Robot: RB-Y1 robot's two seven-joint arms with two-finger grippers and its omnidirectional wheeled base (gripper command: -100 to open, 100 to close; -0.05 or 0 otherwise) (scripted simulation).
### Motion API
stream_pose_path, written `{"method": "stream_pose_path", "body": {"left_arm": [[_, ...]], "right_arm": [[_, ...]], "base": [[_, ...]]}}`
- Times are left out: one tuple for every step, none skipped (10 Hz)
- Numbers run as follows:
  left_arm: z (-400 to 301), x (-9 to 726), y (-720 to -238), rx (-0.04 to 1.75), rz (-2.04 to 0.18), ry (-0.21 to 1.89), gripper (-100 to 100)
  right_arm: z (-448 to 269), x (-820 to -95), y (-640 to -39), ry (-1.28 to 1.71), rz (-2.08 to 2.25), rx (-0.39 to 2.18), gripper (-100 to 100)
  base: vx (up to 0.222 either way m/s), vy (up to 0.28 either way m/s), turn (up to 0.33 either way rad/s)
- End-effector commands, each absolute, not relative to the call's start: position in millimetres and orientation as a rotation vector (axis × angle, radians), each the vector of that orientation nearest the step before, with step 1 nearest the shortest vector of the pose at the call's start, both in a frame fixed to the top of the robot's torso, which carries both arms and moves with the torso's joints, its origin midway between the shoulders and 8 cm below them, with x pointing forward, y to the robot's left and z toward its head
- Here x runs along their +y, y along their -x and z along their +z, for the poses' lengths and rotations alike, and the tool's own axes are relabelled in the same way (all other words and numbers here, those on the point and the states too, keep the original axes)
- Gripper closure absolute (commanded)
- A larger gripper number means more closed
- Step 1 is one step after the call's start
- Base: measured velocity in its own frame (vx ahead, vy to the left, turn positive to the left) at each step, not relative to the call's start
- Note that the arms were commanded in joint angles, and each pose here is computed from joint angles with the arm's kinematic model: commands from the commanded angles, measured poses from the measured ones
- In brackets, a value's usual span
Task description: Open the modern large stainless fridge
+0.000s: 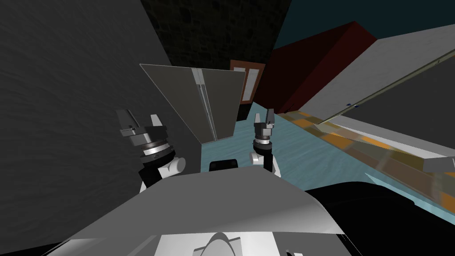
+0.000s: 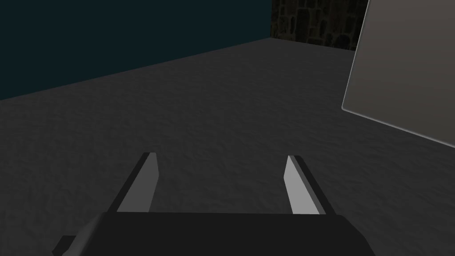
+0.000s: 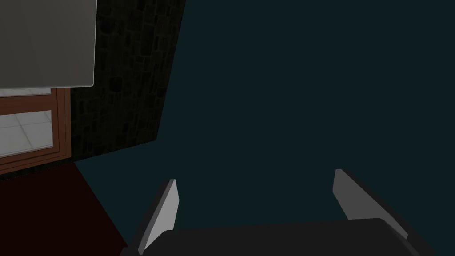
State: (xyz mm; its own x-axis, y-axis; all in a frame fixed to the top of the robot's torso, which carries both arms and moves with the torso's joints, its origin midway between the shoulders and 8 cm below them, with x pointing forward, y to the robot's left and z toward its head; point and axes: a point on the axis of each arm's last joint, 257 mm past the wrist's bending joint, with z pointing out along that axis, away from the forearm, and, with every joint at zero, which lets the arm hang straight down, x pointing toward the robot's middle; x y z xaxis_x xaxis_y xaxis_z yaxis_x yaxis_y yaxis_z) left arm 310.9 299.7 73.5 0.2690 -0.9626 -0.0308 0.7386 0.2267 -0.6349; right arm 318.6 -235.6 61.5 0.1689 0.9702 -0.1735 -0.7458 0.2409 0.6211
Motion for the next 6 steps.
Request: {"method": "stream_pose_path", "body": {"left_arm": [[73.5, 299.7, -310.9, 0.470, -1.233, 0.567, 0], [73.5, 299.7, -310.9, 0.470, -1.233, 0.567, 0], [73.6, 299.6, -310.9, 0.470, -1.233, 0.567, 0], [73.6, 299.6, -310.8, 0.470, -1.233, 0.567, 0], [73.6, 299.6, -310.8, 0.470, -1.233, 0.567, 0], [73.6, 299.6, -310.8, 0.470, -1.233, 0.567, 0]], "right_arm": [[61.5, -235.6, -318.6, -0.444, 1.278, 0.609, 0], [61.5, -235.6, -318.5, -0.444, 1.278, 0.609, 0], [61.5, -235.6, -318.5, -0.444, 1.278, 0.609, 0], [61.5, -235.6, -318.5, -0.444, 1.278, 0.609, 0], [61.6, -235.6, -318.5, -0.444, 1.278, 0.609, 0], [61.6, -235.6, -318.5, -0.444, 1.278, 0.609, 0]], "base": [[0.000, 0.000, 0.000], [0.000, 0.000, 0.000], [0.000, 0.000, 0.000], [0.000, 0.000, 0.000], [0.000, 0.000, 0.000], [0.000, 0.000, 0.000]]}}
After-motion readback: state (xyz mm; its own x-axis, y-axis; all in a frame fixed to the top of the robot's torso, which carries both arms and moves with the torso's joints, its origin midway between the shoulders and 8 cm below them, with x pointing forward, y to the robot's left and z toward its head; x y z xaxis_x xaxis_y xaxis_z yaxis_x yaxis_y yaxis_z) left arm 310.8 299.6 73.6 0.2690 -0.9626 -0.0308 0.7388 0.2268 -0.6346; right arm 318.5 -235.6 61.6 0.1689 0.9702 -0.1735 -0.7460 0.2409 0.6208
